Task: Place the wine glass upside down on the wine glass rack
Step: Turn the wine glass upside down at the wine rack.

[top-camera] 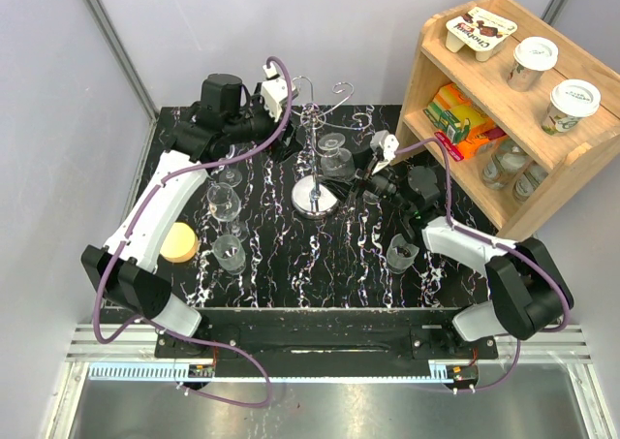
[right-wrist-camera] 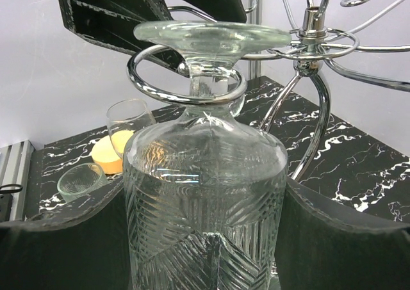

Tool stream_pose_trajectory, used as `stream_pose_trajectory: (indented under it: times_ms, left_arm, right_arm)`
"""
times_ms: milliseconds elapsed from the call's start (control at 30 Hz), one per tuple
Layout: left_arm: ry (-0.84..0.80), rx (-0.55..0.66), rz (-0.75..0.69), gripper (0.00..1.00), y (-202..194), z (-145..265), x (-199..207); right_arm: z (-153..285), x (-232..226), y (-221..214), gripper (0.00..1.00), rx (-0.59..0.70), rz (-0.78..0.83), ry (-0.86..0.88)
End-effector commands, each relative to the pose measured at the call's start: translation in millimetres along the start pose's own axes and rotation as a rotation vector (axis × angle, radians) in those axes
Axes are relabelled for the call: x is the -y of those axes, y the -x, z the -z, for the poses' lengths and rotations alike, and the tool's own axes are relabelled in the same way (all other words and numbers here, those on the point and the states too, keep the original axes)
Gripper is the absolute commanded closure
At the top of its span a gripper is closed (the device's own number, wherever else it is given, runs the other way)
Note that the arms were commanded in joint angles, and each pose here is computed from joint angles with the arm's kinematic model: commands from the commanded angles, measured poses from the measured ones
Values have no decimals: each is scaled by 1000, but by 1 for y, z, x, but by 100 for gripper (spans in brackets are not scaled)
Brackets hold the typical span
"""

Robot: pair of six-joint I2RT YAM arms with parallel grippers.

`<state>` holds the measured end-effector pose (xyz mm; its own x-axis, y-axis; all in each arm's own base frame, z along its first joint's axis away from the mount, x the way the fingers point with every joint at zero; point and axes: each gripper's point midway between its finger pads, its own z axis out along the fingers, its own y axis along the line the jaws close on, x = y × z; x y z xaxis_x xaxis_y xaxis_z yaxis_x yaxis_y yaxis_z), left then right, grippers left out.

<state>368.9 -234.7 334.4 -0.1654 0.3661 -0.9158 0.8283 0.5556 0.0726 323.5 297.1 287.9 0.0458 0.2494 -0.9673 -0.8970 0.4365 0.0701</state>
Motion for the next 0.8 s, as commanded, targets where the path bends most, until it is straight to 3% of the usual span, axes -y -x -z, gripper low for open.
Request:
stream_pose_trajectory:
  times_ms: [0, 100, 233, 300, 333, 400, 533, 767]
  left_arm:
    - [46, 73, -28, 16, 31, 9, -11]
    - [48, 76, -29, 16, 33, 9, -12]
    - [48, 74, -27, 16, 34, 10, -12]
    - [52, 77, -29, 16, 35, 11, -13]
    - [52, 78, -30, 16, 36, 12, -12]
    - [53, 82, -32, 16, 39, 14, -12]
    - [52, 93, -37, 16, 44, 18, -11]
    - [47, 97, -38, 15, 46, 19, -10]
  right_arm:
    - [-1, 10, 20, 81, 74, 71, -35]
    - [-1, 9, 16, 71, 60, 76, -24]
    - [-2, 10, 9, 69, 42, 79, -19]
    - [-1, 10, 10, 58, 39, 87, -23]
    - [0, 10, 10, 45, 34, 91, -22]
    - [0, 11, 10, 34, 16, 99, -29]
    - [2, 13, 3, 33, -33, 104, -35]
    - [2, 17, -3, 6, -100, 141, -44]
